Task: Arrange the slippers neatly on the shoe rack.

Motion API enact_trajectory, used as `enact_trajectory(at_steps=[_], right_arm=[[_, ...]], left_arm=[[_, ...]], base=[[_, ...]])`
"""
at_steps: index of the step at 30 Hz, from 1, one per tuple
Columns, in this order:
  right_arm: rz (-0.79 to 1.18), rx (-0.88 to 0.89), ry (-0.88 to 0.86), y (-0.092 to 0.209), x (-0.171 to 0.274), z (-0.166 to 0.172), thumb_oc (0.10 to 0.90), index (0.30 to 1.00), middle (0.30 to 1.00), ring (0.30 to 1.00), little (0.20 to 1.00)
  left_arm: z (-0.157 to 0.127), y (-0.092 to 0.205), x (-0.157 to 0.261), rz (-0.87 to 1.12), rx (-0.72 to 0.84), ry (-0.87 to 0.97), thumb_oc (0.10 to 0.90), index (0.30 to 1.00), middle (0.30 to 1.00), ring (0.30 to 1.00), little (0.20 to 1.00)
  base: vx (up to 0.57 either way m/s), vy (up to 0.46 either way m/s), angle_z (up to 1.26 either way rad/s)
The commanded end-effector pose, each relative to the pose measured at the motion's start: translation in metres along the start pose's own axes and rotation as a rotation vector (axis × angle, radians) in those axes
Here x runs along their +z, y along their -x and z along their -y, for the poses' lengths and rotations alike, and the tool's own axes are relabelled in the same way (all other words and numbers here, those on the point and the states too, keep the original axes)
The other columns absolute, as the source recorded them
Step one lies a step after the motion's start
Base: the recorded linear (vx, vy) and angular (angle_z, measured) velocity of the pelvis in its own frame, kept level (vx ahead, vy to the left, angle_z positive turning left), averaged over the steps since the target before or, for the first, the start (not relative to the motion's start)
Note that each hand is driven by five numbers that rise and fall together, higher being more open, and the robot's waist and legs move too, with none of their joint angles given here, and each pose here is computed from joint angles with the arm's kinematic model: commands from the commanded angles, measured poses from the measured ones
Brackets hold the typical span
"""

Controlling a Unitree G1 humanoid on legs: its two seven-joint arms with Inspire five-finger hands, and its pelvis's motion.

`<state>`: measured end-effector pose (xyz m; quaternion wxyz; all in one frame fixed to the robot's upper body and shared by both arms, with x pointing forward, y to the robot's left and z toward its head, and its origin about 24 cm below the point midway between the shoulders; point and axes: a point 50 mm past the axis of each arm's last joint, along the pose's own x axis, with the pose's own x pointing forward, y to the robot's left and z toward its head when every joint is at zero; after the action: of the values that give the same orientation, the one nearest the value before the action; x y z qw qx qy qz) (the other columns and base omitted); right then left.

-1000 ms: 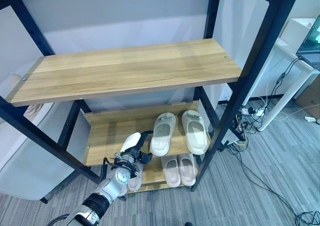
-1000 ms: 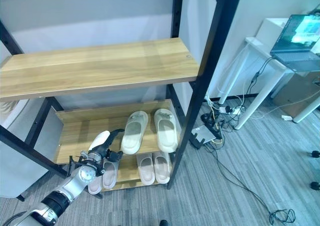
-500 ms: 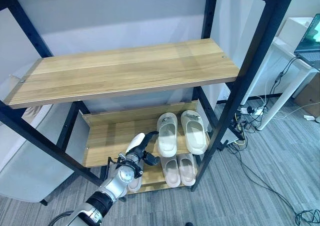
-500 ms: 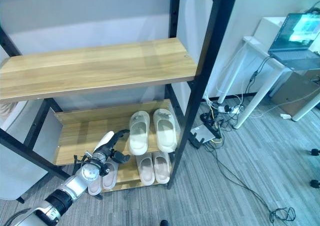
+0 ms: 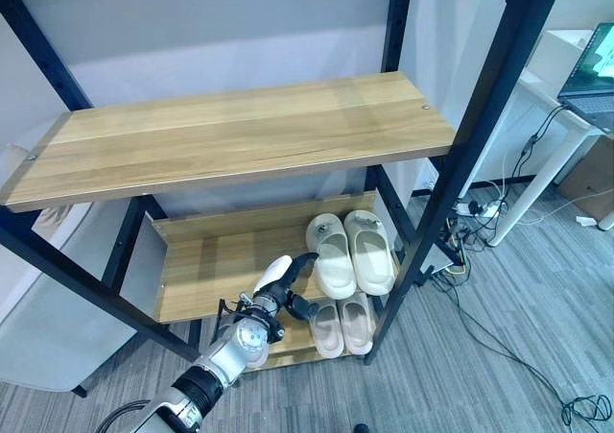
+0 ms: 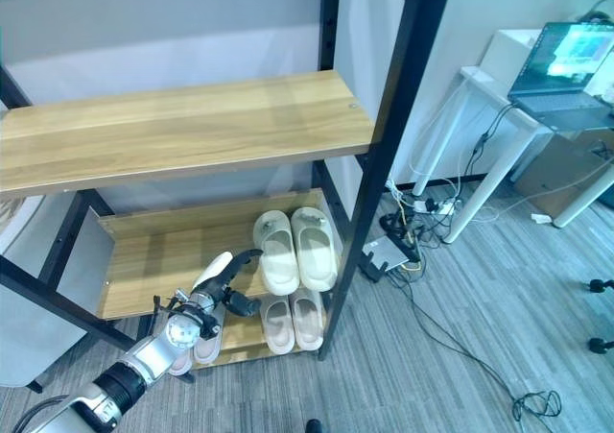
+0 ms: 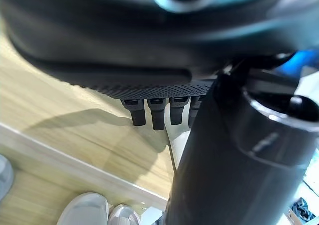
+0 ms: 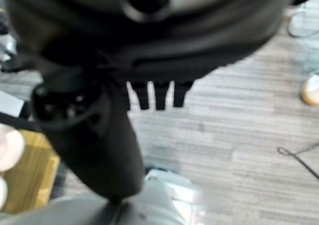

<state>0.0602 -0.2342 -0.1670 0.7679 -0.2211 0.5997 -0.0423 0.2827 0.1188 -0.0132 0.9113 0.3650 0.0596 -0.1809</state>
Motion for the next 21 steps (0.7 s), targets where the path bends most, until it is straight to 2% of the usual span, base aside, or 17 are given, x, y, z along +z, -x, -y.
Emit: enact_trajectory(at_steps=[1, 3, 7, 17, 21], right_arm=[[0.004, -0.001, 0.007, 0.0, 0.002, -0.003, 0.8, 0.9, 0.9, 0.9, 0.9], [-0.003, -0.001, 0.01, 0.0, 0.0, -0.003, 0.8, 0.9, 0.9, 0.9, 0.9], [-0.04, 0.002, -0.009, 0.001, -0.011, -0.003, 0.8, 0.9, 0.9, 0.9, 0.9], [-0.027, 0.024, 0.008, 0.002, -0.008, -0.007, 0.8, 0.9, 0.9, 0.9, 0.9], [-0.033, 0.041, 0.011, 0.003, -0.011, -0.012, 0.8, 0.9, 0.9, 0.9, 0.9]], left_arm=[[-0.04, -0.03, 0.068, 0.283, 0.127, -0.076, 0.8, 0.9, 0.9, 0.9, 0.9], [-0.048, -0.027, 0.065, 0.283, 0.153, -0.085, 0.8, 0.9, 0.9, 0.9, 0.9], [-0.069, -0.015, 0.062, 0.329, 0.225, -0.214, 0.8, 0.9, 0.9, 0.9, 0.9], [-0.077, 0.008, 0.052, 0.365, 0.241, -0.283, 0.8, 0.9, 0.9, 0.9, 0.9], [-0.085, 0.018, 0.048, 0.367, 0.268, -0.255, 0.8, 0.9, 0.9, 0.9, 0.9]], base=[[0.0, 0.0, 0.0], [0.0, 0.0, 0.0], [0.0, 0.0, 0.0], [-0.02, 0.008, 0.07], [-0.06, 0.009, 0.04]])
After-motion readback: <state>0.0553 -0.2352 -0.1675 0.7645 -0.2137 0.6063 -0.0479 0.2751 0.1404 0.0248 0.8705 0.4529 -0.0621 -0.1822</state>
